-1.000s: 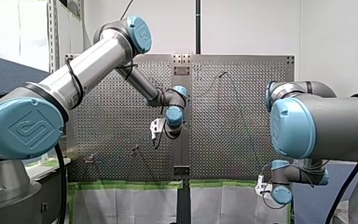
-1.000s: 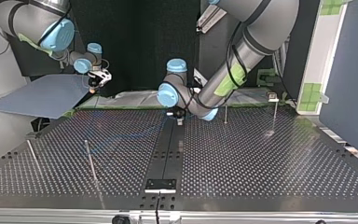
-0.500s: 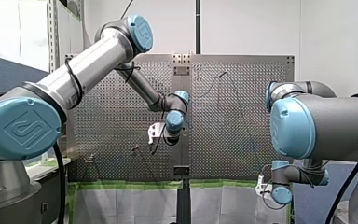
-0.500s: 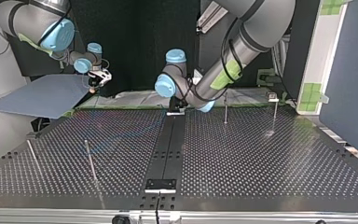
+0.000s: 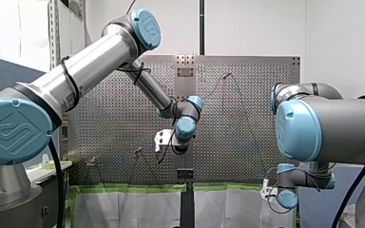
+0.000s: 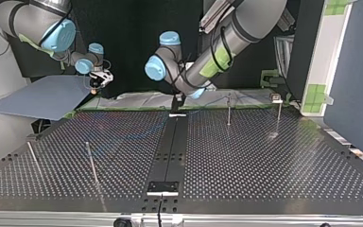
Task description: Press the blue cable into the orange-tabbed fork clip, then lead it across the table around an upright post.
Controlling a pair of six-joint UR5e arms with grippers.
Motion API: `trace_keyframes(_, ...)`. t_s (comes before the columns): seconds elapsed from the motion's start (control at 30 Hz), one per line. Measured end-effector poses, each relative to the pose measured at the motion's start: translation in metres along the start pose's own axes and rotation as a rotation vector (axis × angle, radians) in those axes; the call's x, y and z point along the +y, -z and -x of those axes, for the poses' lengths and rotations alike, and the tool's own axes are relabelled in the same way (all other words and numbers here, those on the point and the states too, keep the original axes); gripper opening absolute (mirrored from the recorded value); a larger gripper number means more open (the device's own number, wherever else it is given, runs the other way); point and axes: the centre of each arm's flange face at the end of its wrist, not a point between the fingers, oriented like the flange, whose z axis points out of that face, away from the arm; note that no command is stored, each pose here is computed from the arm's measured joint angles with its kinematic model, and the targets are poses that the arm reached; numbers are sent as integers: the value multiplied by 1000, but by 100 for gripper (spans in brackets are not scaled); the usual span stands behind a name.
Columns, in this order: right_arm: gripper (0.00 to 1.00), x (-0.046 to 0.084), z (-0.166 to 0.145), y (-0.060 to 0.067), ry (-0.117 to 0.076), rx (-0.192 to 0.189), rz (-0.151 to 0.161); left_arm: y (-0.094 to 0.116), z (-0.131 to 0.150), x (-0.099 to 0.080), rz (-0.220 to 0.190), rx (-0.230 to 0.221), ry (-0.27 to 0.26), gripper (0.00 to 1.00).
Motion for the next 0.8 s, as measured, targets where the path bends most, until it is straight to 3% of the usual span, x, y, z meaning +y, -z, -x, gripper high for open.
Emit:
trace_keyframes(0.43, 0, -3, 2, 1, 3, -1, -5, 3, 32, 31, 72, -66, 103, 100)
trace_keyframes(0.8, 0, -4, 3, 1, 4, -2, -6, -24, 49, 50, 84, -117, 184, 100)
